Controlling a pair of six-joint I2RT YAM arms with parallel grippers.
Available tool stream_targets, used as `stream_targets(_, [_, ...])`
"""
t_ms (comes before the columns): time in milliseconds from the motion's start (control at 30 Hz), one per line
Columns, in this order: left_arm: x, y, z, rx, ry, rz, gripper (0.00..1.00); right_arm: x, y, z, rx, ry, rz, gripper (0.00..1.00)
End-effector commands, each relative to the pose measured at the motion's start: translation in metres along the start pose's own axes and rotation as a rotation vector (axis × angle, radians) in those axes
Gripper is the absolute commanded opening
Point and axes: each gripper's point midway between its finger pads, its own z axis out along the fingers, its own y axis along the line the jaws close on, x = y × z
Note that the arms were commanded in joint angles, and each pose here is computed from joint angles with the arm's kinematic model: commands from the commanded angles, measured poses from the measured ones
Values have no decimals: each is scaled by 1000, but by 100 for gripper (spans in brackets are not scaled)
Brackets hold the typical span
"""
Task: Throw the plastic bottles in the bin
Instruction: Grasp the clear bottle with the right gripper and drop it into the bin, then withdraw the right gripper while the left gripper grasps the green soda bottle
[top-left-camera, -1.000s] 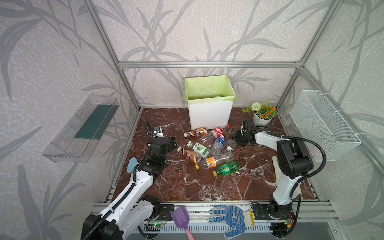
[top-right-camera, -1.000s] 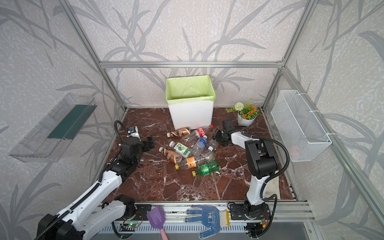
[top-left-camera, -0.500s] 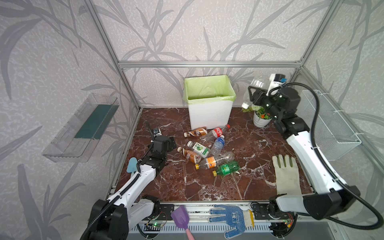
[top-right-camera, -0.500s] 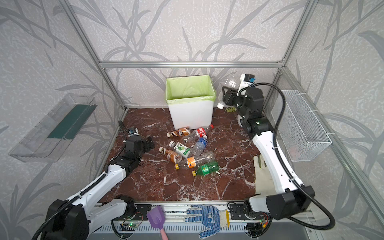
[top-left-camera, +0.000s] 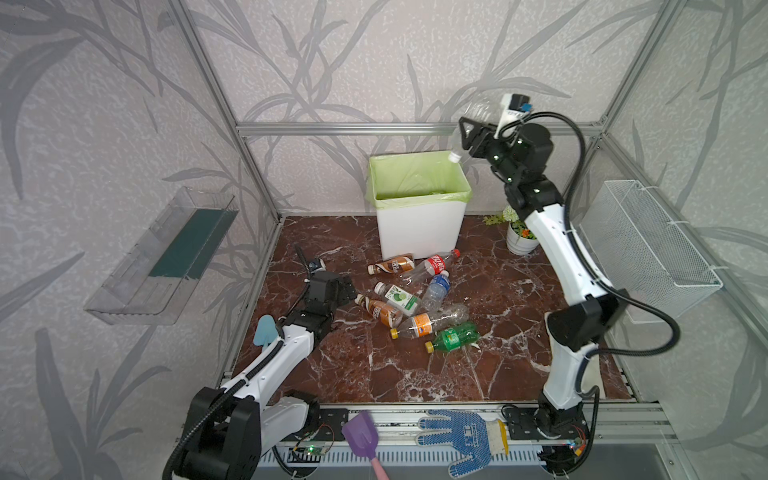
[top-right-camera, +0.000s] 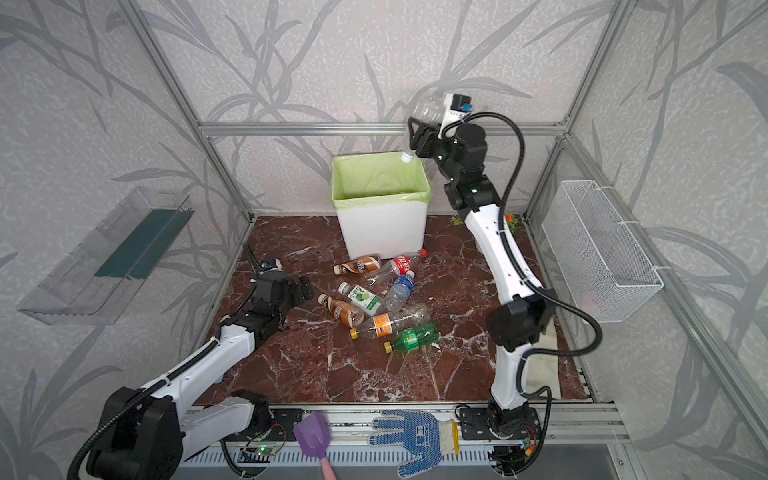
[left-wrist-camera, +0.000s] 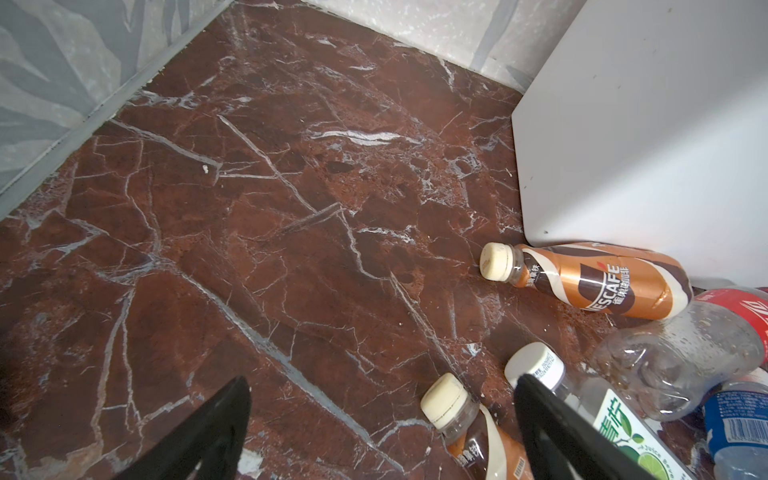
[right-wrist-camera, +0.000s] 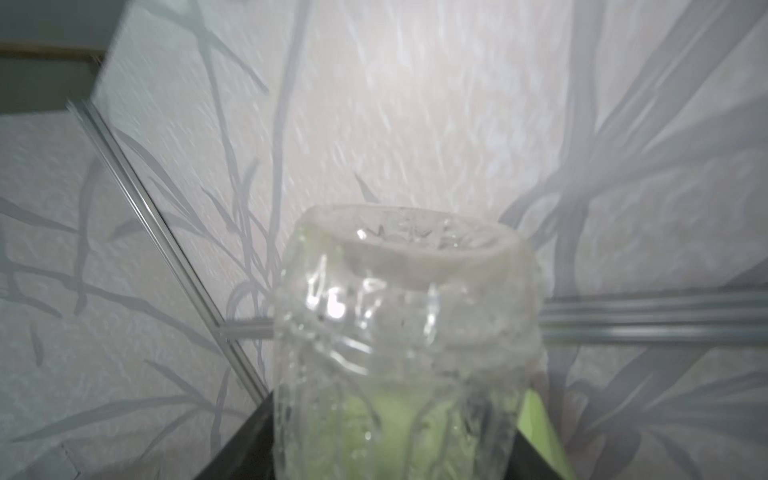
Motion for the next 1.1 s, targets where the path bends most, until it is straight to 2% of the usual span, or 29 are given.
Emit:
stream_targets(0, [-7, -3, -3, 5, 4, -33, 99, -4, 22, -18, -20, 92, -7, 90])
stream_targets(100, [-5, -1, -4, 3, 4, -31, 99, -30, 36, -36, 11, 14, -85, 100])
stream_targets(233, [-3, -1, -5, 9, 7, -34, 99, -49, 43, -66, 27, -53, -115, 99])
stream_targets(333, [-2, -2, -5, 18, 12, -29, 99, -45, 41, -86, 35, -54, -131, 99])
stream_targets(433, [-2, -7, -5, 46, 12, -6, 99, -28, 37, -106, 47, -3, -133, 99])
stream_targets(533, [-3, -16, -8, 101, 7, 29, 99, 18, 20, -123, 86, 114, -127, 99])
stream_targets(633, [-10, -30, -18, 171, -17, 87, 99, 70, -17, -150, 181, 201, -105, 99])
stream_targets(733, [-18, -50, -36, 209, -59, 229, 99, 122, -66, -184, 275, 275, -9, 99])
stream_targets(867, [-12, -100, -62, 258, -79, 519, 99, 177, -131, -243, 454, 334, 86, 99])
stream_targets(933, [5, -135, -71, 339, -42, 621, 99, 195, -154, -270, 522, 334, 123, 99])
stream_targets(1067, [78, -209, -89, 474, 97, 959, 99, 225, -189, -317, 645, 336, 204, 99])
